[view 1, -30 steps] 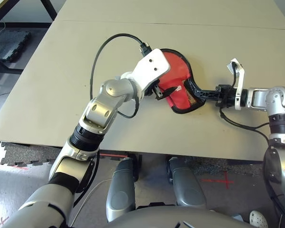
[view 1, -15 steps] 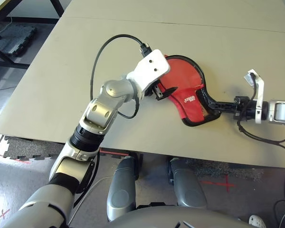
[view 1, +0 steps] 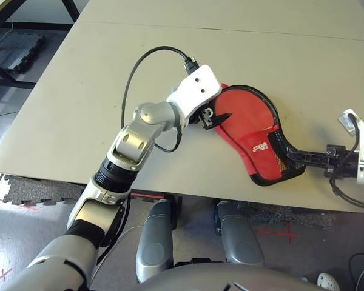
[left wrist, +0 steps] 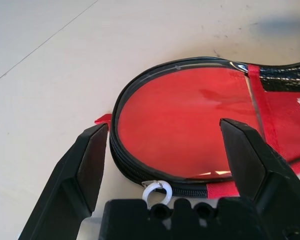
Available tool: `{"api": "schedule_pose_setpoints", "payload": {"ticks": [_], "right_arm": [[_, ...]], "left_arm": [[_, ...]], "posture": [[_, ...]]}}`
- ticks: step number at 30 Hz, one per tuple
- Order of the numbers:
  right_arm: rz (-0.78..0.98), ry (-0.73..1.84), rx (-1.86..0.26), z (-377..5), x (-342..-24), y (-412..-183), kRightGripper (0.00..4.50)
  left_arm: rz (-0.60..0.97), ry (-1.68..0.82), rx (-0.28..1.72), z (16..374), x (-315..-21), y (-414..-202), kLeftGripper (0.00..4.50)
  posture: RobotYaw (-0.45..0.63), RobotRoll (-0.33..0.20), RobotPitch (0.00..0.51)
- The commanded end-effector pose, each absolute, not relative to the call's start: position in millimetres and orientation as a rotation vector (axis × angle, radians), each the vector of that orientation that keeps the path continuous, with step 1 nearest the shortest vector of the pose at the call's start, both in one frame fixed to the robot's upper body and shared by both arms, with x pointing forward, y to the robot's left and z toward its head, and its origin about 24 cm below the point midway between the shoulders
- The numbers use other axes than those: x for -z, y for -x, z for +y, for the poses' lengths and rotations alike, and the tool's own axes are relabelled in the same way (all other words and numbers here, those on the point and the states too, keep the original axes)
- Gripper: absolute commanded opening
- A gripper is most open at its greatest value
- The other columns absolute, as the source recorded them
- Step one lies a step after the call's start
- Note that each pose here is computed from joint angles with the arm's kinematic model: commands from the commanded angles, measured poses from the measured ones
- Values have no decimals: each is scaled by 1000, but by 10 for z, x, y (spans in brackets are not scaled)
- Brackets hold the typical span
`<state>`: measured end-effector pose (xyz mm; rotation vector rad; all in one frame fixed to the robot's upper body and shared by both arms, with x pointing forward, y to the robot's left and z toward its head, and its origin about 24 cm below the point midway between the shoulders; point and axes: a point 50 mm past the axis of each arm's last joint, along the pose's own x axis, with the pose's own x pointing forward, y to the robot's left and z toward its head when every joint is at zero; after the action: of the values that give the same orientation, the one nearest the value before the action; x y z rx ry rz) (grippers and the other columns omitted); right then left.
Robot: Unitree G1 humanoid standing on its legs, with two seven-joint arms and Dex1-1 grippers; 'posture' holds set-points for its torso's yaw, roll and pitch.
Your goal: Store the ping-pong paddle in its case and zip it.
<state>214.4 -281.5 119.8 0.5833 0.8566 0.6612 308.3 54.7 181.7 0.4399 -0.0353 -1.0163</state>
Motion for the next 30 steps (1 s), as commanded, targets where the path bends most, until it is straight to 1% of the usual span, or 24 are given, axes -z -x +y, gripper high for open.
{"api": "schedule_pose_setpoints", "payload": {"ticks": [1,6,7,9,11,16,17,18,19,20,24,30], "right_arm": [[890,-604,-676,-2738,-1161,-2058,43],[900,-610,-665,-2693,-1135,-2050,43],[901,-610,-658,-2699,-1141,-2060,270],[900,-607,-654,-2714,-1157,-2074,753],[894,-597,-660,-2736,-1198,-2093,1400],[844,-541,-696,-2819,-1378,-2212,3299],[839,-530,-703,-2829,-1398,-2225,3570],[833,-519,-704,-2849,-1420,-2240,4036],[830,-513,-705,-2863,-1432,-2249,4340],[807,-494,-690,-2905,-1459,-2285,4445],[698,-456,-643,-3040,-1558,-2436,4445],[586,-341,-544,-3257,-1579,-2617,4445]], "left_arm": [[-32,-452,1045,496,-1797,-3075,4500],[-29,-453,1048,498,-1783,-3074,4500],[-29,-453,1048,497,-1782,-3074,4500],[-28,-453,1047,491,-1780,-3073,4500],[-27,-451,1043,489,-1776,-3070,4500],[-21,-449,1045,494,-1755,-3042,4500],[-21,-449,1044,495,-1755,-3043,4500],[-21,-449,1042,498,-1757,-3046,4500],[-21,-449,1041,500,-1759,-3048,4500],[-22,-448,1039,503,-1760,-3052,4500],[-22,-448,1035,514,-1764,-3059,4500],[-27,-448,1029,536,-1788,-3076,4500]], "posture": [[-78,0,264],[-76,0,265],[-76,0,265],[-68,0,267],[-67,0,269],[-70,0,264],[-70,0,264],[-70,0,264],[-70,0,264],[-77,0,262],[-81,0,258],[-85,0,250]]}}
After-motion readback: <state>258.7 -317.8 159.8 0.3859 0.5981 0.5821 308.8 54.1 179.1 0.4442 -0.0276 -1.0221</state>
